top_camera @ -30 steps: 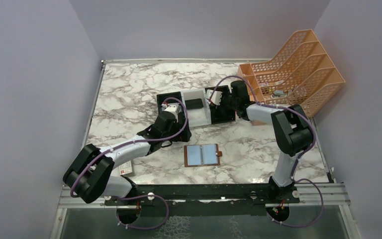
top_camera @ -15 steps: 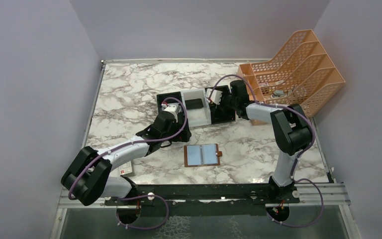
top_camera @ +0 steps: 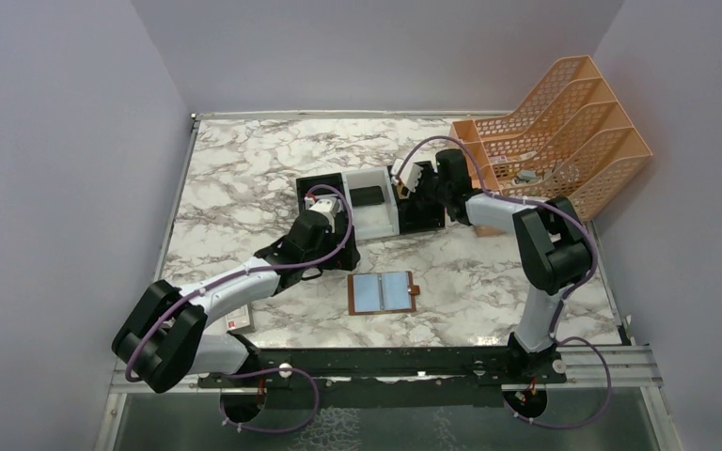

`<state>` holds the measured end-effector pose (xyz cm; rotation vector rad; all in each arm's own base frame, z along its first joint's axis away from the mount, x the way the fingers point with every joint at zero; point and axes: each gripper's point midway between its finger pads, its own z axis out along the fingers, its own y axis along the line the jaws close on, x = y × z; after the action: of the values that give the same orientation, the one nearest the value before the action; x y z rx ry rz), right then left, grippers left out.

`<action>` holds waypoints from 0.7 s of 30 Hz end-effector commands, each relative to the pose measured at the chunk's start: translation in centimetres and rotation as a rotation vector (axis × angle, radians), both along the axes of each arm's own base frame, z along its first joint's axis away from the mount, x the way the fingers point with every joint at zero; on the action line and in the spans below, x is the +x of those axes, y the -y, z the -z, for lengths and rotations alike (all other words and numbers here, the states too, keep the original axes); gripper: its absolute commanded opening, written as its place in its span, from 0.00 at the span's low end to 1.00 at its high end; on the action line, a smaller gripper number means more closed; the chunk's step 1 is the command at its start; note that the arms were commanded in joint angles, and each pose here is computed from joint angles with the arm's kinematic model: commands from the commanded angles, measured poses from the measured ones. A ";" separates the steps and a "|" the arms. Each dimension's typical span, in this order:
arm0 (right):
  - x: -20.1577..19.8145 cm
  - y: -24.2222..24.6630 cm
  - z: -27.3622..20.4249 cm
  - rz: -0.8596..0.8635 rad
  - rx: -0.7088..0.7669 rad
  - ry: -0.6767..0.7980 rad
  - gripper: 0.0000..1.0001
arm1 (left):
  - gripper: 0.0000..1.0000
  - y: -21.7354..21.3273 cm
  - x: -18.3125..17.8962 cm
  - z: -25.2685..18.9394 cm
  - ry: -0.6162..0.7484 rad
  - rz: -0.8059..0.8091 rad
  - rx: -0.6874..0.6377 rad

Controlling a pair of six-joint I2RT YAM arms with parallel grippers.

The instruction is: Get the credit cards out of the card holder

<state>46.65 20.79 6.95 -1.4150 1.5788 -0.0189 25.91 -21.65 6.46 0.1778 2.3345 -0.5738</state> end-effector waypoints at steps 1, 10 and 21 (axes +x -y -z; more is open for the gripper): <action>0.8 -0.8 -5.8 0.080 0.175 0.066 0.36 | 0.93 0.3 -0.5 -0.6 0.001 0.026 -0.030; -1.9 -1.7 -8.6 0.368 0.668 -0.228 0.26 | 0.93 0.6 -1.4 -0.9 -0.015 0.038 -0.076; -5.4 -2.8 -7.0 0.523 0.678 -0.638 0.36 | 0.93 1.8 -4.4 0.9 -0.107 0.171 -0.132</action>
<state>44.32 22.85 13.44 -0.5204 2.0527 0.5117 23.27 -22.21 5.90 0.2170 2.3727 -0.6982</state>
